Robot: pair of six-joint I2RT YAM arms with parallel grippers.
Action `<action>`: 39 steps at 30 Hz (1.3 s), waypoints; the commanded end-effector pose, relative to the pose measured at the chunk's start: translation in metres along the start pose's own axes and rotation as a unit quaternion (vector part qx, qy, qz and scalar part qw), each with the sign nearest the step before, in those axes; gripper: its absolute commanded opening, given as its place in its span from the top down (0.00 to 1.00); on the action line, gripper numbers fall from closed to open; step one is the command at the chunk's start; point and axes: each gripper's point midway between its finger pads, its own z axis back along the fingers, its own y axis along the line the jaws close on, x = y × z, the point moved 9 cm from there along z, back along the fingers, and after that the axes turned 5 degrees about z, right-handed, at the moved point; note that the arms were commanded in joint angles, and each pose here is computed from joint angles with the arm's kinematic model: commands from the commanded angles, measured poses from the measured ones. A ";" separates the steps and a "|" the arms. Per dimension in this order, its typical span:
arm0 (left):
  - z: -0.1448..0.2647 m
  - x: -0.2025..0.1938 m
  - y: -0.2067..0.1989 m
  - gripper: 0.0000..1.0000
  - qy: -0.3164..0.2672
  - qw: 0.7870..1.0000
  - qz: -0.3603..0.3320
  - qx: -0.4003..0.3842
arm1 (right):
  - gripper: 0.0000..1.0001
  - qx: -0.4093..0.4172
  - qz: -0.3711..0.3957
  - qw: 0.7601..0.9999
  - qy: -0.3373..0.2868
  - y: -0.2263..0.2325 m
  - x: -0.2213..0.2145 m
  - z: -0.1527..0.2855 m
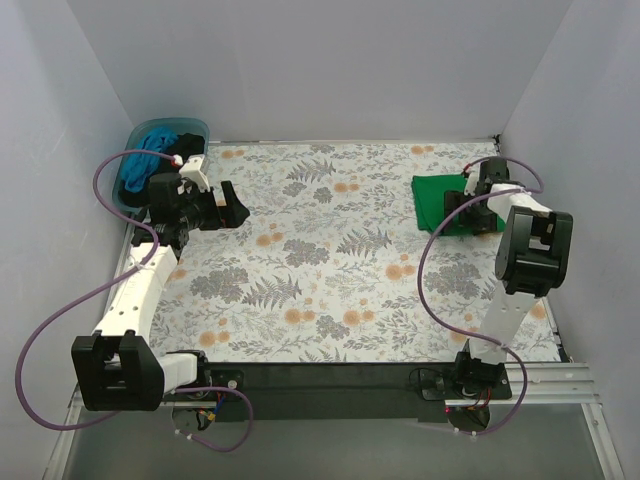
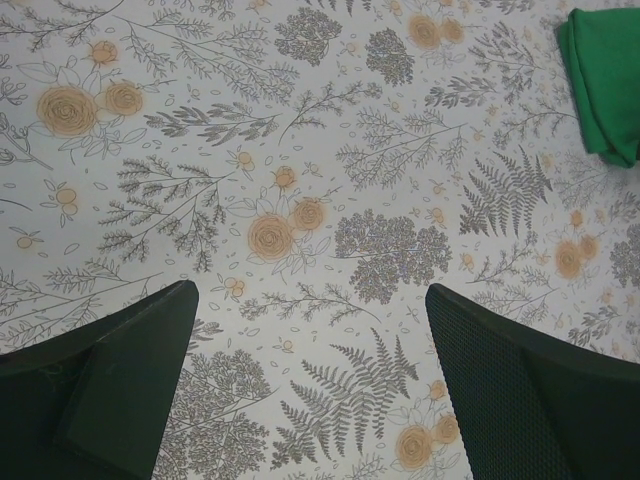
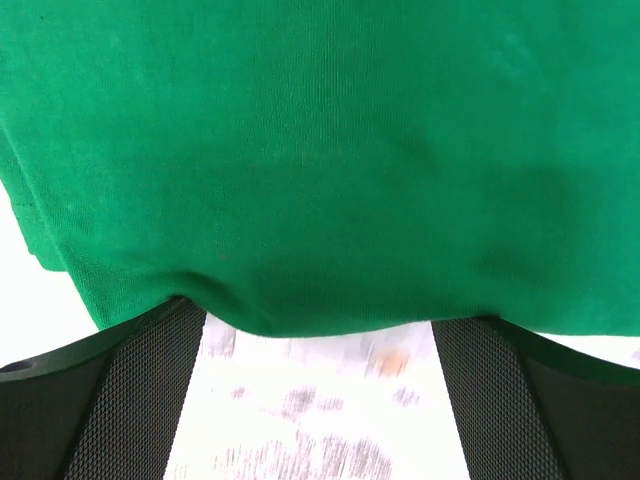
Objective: Fold and stack the t-shirts
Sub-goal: Neatly place the folded tshirt to the corner
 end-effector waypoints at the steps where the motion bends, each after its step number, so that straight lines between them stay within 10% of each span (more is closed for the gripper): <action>1: 0.003 0.000 0.001 0.02 -0.002 1.000 -0.010 0.006 | 0.02 0.005 -0.006 1.000 -0.012 -0.007 0.016 -0.036; 29: -0.014 0.008 0.008 0.02 0.018 1.000 -0.008 0.018 | 0.02 0.022 -0.013 0.996 -0.084 -0.023 0.102 -0.077; 39: -0.014 0.033 -0.005 0.02 0.077 0.996 0.035 0.002 | 0.02 0.010 0.079 0.970 -0.228 -0.001 0.128 0.080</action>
